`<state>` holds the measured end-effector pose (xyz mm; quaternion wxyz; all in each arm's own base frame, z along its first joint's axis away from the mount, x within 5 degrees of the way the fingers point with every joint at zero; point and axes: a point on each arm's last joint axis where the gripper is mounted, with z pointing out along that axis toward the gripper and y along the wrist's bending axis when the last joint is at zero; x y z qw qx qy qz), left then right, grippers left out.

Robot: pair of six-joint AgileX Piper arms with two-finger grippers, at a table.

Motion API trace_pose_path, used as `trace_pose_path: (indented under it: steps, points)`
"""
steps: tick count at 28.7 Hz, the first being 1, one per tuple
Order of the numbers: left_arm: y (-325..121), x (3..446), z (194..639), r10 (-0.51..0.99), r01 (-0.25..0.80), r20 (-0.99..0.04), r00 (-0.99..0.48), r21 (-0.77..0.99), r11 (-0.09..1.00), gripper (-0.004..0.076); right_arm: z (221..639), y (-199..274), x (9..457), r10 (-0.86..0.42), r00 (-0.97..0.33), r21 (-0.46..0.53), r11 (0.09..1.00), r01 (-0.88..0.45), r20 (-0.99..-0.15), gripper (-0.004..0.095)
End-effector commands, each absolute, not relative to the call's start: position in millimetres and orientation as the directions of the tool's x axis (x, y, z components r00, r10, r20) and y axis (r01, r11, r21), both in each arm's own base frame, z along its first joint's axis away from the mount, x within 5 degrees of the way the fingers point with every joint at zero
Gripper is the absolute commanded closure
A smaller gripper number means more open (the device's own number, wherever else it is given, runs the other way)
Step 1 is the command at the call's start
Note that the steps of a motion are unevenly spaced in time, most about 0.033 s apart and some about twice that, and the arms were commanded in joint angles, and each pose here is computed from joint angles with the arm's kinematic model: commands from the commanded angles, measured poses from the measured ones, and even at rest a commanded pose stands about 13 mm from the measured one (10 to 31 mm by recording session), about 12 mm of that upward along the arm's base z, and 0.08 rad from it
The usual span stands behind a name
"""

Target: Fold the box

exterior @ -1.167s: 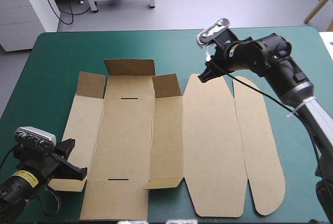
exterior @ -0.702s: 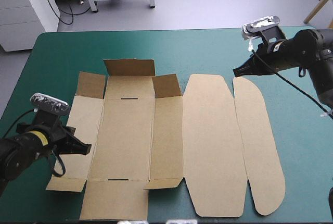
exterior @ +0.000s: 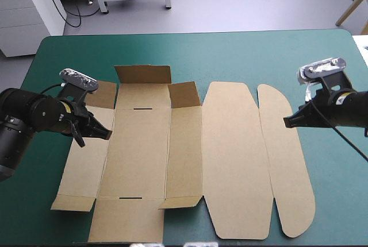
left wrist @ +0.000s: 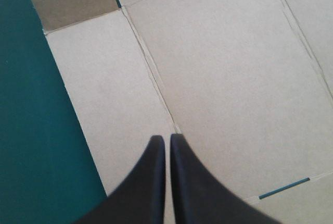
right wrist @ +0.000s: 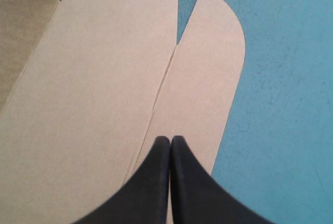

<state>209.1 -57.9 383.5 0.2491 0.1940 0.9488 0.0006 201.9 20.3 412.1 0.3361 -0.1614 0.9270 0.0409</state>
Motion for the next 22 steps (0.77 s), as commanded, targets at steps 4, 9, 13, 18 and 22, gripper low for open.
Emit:
trace_pose_path:
  steps: [4,9,13,18,22]
  points:
    - [-15.5,216.5,392.8,0.228,0.334,-0.526,-0.819,-0.115,0.936,0.0708,400.8,17.3,171.7,-0.248,-0.672,-0.053,0.953,-0.297,-0.698,0.0927]
    - [32.9,219.9,390.7,0.02,0.15,-0.538,-0.843,-0.199,0.968,0.0708,389.1,16.9,154.4,-0.226,-0.67,-0.042,0.959,-0.28,-0.707,0.0928]
    - [67.6,216.0,387.9,-0.093,0.021,-0.536,-0.839,-0.203,0.979,0.0708,381.8,16.3,143.1,-0.227,-0.664,-0.048,0.96,-0.277,-0.713,0.0927]
    - [104.3,208.9,387.0,-0.296,-0.207,-0.548,-0.783,-0.22,0.953,0.0709,378.4,14.8,136.8,-0.231,-0.655,-0.064,0.961,-0.268,-0.719,0.0927]
    - [119.7,201.7,387.9,-0.385,-0.3,-0.553,-0.739,-0.243,0.923,0.0686,377.5,14.4,135.7,-0.233,-0.653,-0.07,0.961,-0.266,-0.721,0.0927]
